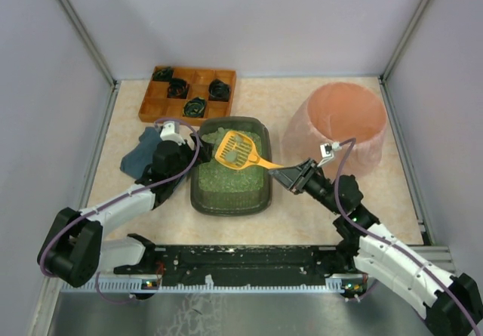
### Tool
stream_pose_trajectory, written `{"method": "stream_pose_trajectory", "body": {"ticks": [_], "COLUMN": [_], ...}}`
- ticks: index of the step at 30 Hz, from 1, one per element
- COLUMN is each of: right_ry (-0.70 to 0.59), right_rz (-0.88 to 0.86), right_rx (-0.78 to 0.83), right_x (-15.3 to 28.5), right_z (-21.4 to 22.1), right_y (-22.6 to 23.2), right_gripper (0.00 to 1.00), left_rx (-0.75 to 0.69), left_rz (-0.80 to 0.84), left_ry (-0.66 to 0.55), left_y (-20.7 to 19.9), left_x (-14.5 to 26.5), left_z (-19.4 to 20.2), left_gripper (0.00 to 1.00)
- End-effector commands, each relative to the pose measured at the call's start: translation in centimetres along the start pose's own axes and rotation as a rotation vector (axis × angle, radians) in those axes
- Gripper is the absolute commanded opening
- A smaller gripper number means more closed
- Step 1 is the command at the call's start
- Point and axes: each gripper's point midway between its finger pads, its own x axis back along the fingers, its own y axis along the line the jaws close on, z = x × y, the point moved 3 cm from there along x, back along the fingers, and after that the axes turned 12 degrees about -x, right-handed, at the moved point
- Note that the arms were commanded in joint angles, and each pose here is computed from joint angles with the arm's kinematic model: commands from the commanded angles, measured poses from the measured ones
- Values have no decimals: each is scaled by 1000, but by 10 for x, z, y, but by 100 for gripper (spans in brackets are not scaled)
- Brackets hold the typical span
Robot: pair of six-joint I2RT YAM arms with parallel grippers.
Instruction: Clean the litter box
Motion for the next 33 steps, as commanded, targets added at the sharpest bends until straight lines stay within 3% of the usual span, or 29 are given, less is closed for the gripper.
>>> {"method": "stream_pose_trajectory", "body": {"ticks": [1,7,12,25,29,33], "right_ry": [-89,-205,-380,-889,-1021,-1074], "right_rz": [-72,-5,82,81,224,486], "right_rx": [58,79,51,4,51,201], "right_x": [-2,0,12,95,125,150], "right_z": [-26,-55,-91,-155,-167,-173], "right_y": [54,85,97,119,103,79], "right_gripper": [0,0,0,0,0,0], "left_rx": [-6,-6,-7,-6,-8,-8], "left_rz": [19,18,19,24,25,24], "left_ry": [-20,-20,-22,-24,-21,-17], "left_y": [-4,-4,-4,-5,-5,-5], "left_x": [-1,0,0,0,0,-1], "left_z": [-4,-5,-6,-6,-6,-5], "left_gripper": [95,95,95,95,96,95]}}
